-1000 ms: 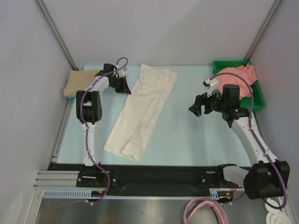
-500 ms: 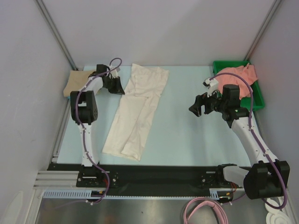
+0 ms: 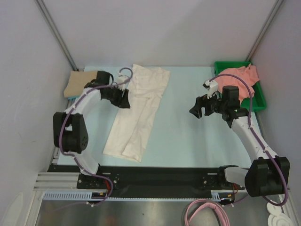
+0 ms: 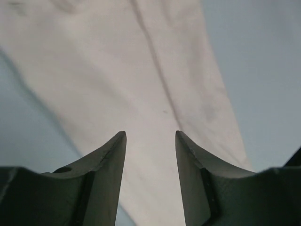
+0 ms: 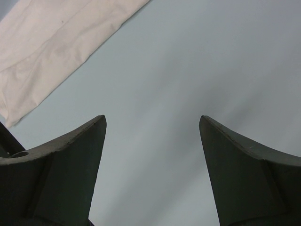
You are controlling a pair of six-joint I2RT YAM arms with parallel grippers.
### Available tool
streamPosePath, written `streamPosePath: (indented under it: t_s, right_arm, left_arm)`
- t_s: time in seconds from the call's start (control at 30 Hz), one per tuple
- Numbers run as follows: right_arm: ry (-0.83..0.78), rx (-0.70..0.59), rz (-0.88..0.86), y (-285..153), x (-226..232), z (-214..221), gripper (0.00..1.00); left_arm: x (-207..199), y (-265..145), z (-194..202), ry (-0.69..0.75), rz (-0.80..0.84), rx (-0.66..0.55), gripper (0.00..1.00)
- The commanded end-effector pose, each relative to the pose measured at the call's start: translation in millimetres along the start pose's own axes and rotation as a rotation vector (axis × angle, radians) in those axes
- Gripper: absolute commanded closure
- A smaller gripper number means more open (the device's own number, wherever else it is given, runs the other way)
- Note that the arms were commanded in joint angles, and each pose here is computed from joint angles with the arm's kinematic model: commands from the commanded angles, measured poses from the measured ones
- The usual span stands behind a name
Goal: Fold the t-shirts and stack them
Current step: Fold the tshirt
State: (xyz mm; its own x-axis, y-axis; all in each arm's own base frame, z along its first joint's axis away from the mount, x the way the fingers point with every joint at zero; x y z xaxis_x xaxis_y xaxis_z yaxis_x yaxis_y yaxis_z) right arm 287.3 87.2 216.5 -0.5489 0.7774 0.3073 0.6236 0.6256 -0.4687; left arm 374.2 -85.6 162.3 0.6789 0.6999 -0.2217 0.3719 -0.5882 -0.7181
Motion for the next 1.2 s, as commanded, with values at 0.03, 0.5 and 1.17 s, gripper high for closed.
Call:
streamPosePath:
  t_s: [0.03,0.5,1.17]
  right_arm:
    - [-0.033,-0.034,0.007,0.2,-0.8,-7.6,0.14]
    - [-0.048,-0.049,0.012,-4.2,1.4,-9.7,0.14]
    - [-0.054,-0.035,0.030,-2.5,-3.0,-7.6,0.13]
  left_arm:
    - [-84.2,2.7,50.5,0.220,0.179,0.178,0.49]
    - [-157.3,-1.9,129.1,0.414,0.226,0.391,0.55]
    - [-206.8,35.9,170.7,0.651,0.374,0.704,0.54]
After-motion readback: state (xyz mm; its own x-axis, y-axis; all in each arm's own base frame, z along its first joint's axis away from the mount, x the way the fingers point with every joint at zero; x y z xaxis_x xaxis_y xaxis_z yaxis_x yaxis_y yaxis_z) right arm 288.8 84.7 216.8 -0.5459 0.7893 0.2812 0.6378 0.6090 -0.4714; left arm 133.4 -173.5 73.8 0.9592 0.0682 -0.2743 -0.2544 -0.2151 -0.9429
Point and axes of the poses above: each gripper's point midway between its finger pads, its own y axis out along the fingers, its own x axis along the line the jaws close on, z = x × y, the point moved 6 cm from there along -y, back along the fingers, and after that the axes turned 7 degrees about y, right-handed, at the moved point
